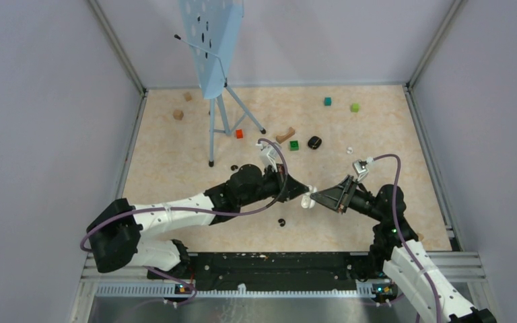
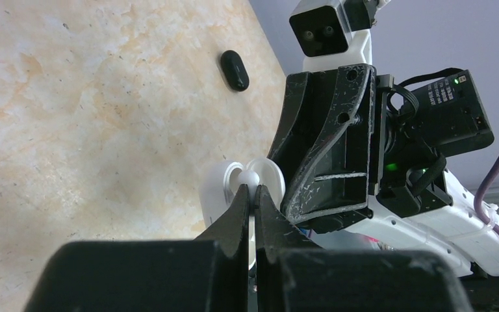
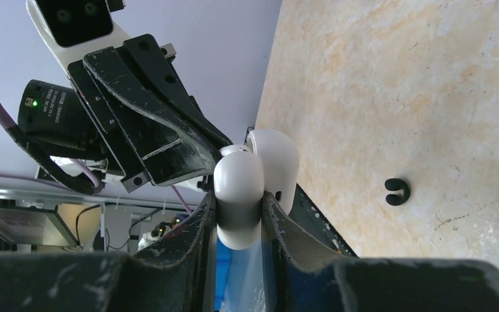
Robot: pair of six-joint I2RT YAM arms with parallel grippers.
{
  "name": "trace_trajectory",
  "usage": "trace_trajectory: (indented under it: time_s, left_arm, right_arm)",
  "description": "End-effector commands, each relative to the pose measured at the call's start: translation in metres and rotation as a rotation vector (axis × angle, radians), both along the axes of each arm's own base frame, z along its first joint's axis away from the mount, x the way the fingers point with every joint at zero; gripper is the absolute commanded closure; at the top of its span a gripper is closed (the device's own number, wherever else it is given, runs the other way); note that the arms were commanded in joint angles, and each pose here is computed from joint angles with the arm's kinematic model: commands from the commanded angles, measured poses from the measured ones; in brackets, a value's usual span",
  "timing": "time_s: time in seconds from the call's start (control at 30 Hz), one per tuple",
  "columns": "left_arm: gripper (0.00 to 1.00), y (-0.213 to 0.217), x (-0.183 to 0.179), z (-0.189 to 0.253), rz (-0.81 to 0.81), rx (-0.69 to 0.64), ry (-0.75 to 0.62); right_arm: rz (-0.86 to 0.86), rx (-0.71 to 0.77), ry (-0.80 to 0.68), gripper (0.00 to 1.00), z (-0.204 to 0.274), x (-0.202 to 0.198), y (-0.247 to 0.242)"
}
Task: Insert the wireless bluetooth earbuds into the charging case
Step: Insert the left earbud into the left side groove of the charging case.
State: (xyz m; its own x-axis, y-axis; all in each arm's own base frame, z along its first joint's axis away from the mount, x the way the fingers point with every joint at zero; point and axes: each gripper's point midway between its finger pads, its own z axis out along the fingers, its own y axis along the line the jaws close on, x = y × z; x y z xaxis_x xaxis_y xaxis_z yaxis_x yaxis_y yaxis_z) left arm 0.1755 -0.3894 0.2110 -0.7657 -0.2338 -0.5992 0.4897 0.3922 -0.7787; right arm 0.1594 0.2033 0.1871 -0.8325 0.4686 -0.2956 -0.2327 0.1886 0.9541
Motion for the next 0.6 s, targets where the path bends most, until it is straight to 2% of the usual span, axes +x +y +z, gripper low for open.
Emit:
trace_trajectory:
  time_s: [0.0,0.07,0.23,0.57]
  left_arm:
    - [1.00,-0.008,0.001,0.009,0.010,-0.002,-0.023]
    - [0.99,-0.008,0.002,0.009,0.015,0.004,-0.023]
    - [0.77,-0.008,0.002,0.014,0.022,0.012,-0.038]
    - [0.79,-0.006,0.002,0.020,0.035,0.028,-0.065]
  right_arm:
    - [-0.007,0.033,-0.092,1.00,0.024,0.003,-0.001]
    - [-0.007,0.033,-0.089,1.00,0.023,0.002,-0.001]
    - [-0.011,0.029,-0.083,1.00,0.020,0.003,-0.001]
    - [-0.009,0.026,-0.077,1.00,0.018,0.002,-0.001]
